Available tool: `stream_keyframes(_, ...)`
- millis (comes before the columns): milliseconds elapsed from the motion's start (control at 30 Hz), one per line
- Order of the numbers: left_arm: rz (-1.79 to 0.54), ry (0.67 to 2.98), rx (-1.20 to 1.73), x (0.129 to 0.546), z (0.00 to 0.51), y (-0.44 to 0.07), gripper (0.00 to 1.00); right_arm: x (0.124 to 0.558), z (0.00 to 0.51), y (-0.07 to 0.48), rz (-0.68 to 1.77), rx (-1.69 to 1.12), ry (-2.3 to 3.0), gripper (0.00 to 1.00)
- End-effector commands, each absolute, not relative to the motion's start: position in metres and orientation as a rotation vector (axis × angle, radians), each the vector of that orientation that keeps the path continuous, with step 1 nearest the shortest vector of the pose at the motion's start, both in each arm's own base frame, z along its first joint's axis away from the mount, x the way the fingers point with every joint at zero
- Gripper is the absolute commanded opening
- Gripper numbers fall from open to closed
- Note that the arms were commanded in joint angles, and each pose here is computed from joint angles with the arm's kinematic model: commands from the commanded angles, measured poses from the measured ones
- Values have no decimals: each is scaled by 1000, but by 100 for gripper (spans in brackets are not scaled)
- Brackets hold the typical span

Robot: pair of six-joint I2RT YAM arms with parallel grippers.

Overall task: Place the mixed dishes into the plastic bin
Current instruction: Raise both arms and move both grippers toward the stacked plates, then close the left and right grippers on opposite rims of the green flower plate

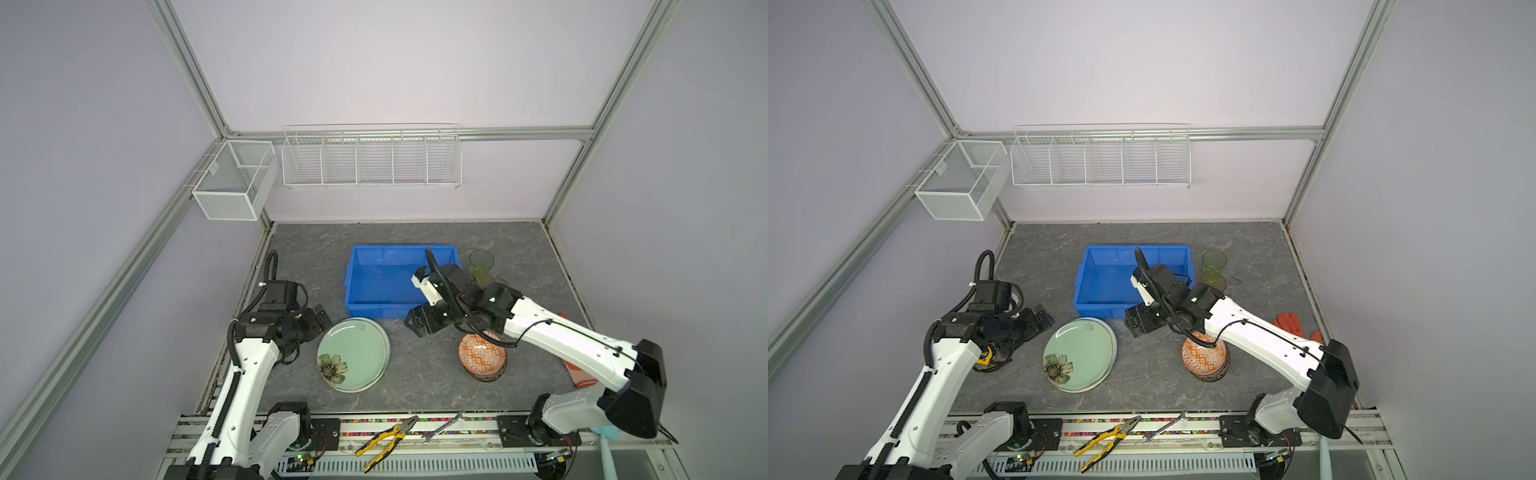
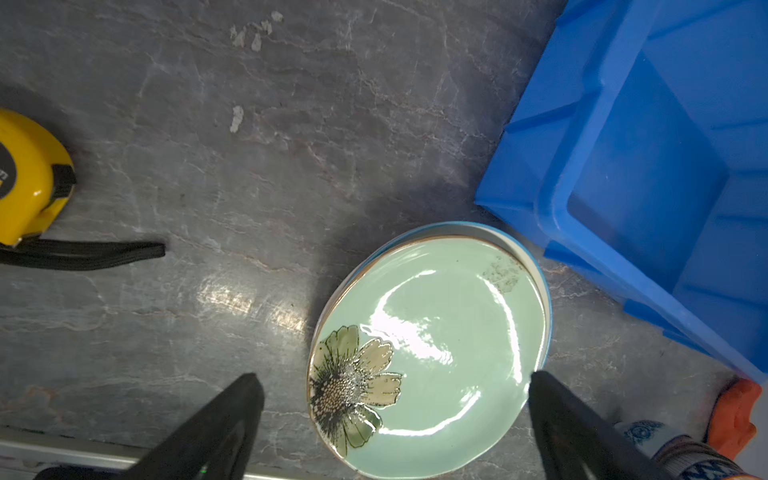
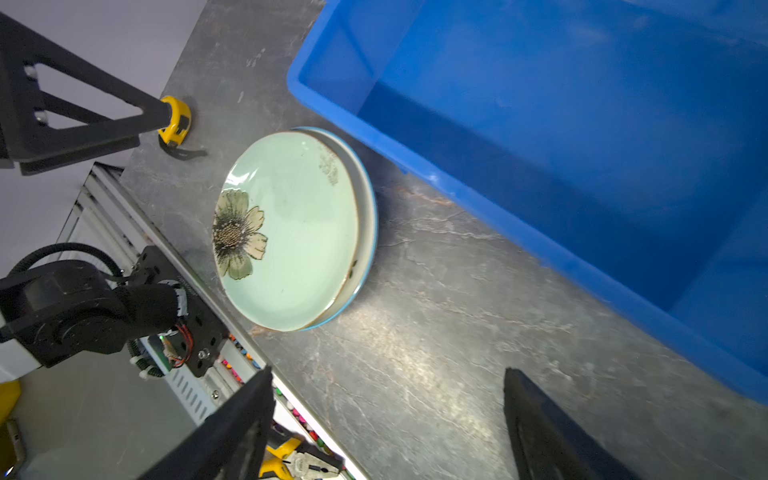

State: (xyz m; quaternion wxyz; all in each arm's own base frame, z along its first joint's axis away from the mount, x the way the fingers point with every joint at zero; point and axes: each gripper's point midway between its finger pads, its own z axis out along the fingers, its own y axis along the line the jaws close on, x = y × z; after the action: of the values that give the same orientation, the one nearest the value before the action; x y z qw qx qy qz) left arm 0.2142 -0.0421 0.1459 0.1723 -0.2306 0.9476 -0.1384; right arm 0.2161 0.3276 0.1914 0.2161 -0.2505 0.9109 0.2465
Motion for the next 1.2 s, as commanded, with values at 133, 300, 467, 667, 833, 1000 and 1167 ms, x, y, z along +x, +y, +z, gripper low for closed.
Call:
stream_keyframes(133, -377, 2707, -716, 203, 142, -40, 99, 204, 187, 394, 899, -687, 2509, 88)
stream_keyframes(300, -389, 2711, -702, 204, 141, -42, 99, 193, 172, 400, 892, -698, 2610, 88)
stream_keyframes(467, -340, 2736, -728, 200, 138, -37, 99, 190, 160, 404, 908, -661, 2675, 88)
stream_keyframes(667, -352, 2725, -764, 197, 141, -37, 100, 185, 170, 406, 904, -618, 2751, 88)
stream_keyframes(833, -377, 2750, -851, 183, 135, -40, 100, 180, 179, 393, 913, -554, 2785, 88)
stream_keyframes(1000, -469, 2750, -877, 177, 123, -50, 99, 180, 169, 383, 869, -556, 2758, 88)
stream_keyframes(1167, -378, 2759, -847, 170, 119, -40, 100, 185, 160, 382, 837, -559, 2744, 88)
